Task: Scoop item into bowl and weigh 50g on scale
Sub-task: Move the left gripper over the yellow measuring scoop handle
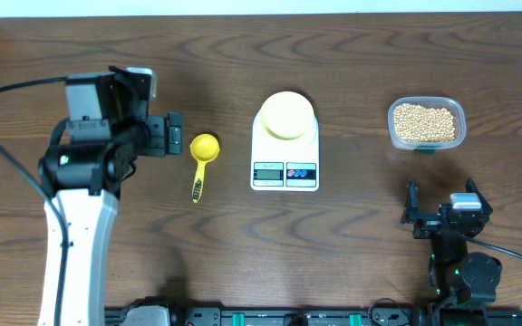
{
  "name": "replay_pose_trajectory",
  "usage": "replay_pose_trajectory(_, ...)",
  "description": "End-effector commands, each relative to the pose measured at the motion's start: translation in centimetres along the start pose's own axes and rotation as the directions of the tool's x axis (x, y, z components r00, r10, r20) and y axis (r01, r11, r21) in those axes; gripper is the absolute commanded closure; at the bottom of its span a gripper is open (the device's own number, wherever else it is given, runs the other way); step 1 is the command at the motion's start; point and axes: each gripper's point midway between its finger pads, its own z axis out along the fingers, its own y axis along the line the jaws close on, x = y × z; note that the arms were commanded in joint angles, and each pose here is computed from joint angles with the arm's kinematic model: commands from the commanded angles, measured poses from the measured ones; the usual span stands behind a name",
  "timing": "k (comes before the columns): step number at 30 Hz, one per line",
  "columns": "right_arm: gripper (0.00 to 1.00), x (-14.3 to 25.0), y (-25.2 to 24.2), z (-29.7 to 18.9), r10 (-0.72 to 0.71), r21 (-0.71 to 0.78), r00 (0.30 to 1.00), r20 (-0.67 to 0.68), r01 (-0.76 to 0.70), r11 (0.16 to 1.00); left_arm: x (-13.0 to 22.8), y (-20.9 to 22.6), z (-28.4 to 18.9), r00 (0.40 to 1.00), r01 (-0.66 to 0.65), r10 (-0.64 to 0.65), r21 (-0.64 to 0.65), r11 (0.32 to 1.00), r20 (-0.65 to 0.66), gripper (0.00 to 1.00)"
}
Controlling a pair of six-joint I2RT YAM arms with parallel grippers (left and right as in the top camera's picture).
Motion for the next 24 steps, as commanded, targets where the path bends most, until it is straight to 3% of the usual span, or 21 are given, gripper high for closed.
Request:
replay_pose_trajectory(1, 0.01, 0.1, -0.1, 0.0, -0.009, 0.005, 1.0, -0.001, 0.009, 1.0, 0.2, -0.5, 1.2, 0.999, 0.036, -0.034, 0.044, 0.998, -0.041, 0.04)
replay_pose_trajectory(6, 0.01, 0.1, -0.1, 0.0, -0.009, 0.005, 1.0, -0.001, 0.009, 1.0, 2.9, -1.4, 3.4, 0.98, 0.09, -0.07, 0.099, 0.991, -0.189, 0.04)
replay_pose_trajectory(11, 0.01, 0.1, -0.1, 0.0, -0.009, 0.004, 1.0, -0.001, 0.009, 1.0, 6.1, -2.5, 6.2, 0.915, 0.216, -0.157, 0.122, 0.969, -0.373, 0.04)
replay_pose_trajectory(24, 0.01, 0.1, -0.1, 0.0, -0.009, 0.004, 1.0, -0.001, 0.009, 1.0, 13.0, -3.0, 12.4, 0.744, 0.267, -0.145, 0.092, 0.959, -0.652, 0.02)
